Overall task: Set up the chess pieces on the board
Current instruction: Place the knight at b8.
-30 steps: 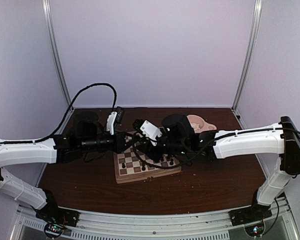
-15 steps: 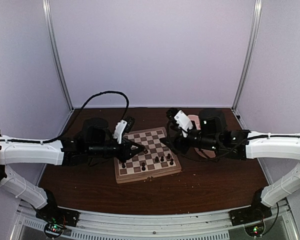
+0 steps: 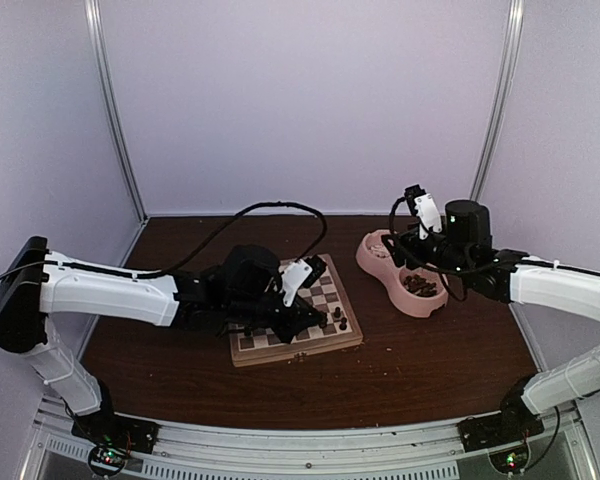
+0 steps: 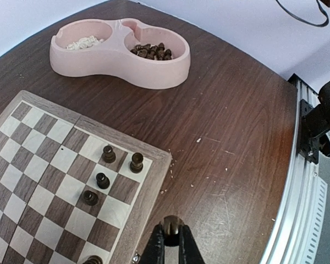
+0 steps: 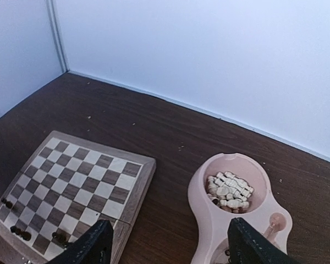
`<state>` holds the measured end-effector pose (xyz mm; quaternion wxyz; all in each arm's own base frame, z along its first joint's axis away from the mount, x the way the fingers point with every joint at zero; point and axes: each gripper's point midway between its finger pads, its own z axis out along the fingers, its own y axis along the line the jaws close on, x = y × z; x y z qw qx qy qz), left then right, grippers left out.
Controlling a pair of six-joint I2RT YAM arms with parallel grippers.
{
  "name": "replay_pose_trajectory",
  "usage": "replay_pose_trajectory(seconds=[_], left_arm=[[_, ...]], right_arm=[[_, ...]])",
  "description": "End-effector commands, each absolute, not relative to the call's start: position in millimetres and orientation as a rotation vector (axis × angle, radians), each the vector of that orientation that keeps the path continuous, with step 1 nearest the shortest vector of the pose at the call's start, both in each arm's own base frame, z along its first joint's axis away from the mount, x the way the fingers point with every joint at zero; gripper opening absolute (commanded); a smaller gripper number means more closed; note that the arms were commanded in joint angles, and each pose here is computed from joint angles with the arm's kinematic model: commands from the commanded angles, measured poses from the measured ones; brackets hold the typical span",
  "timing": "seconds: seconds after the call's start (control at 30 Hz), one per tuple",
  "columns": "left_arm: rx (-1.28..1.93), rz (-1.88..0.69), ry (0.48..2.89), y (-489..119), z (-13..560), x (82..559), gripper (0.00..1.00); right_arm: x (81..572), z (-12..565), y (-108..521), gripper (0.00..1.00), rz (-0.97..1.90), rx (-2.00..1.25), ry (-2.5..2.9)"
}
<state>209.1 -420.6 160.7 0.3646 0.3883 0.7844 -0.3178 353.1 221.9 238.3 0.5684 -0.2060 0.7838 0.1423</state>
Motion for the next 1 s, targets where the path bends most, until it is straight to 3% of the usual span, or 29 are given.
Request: replay_pose_trajectory(seconds=[0.0,0.5,0.97], left_arm=[[1.035,-0.734,2.033,-431,153,219,0.0],[1.066,-0.522,2.107,-439,116,237,0.0],[1.068,-0.494,2.077,-449,98,246,0.0]], right_arm=[[369,225,201,0.76,0.373,-0.297,1.86],[353,199,173,0.78,0.315,-0.219,1.772],[354,197,174,0.77,0.307,-0.228,1.771]])
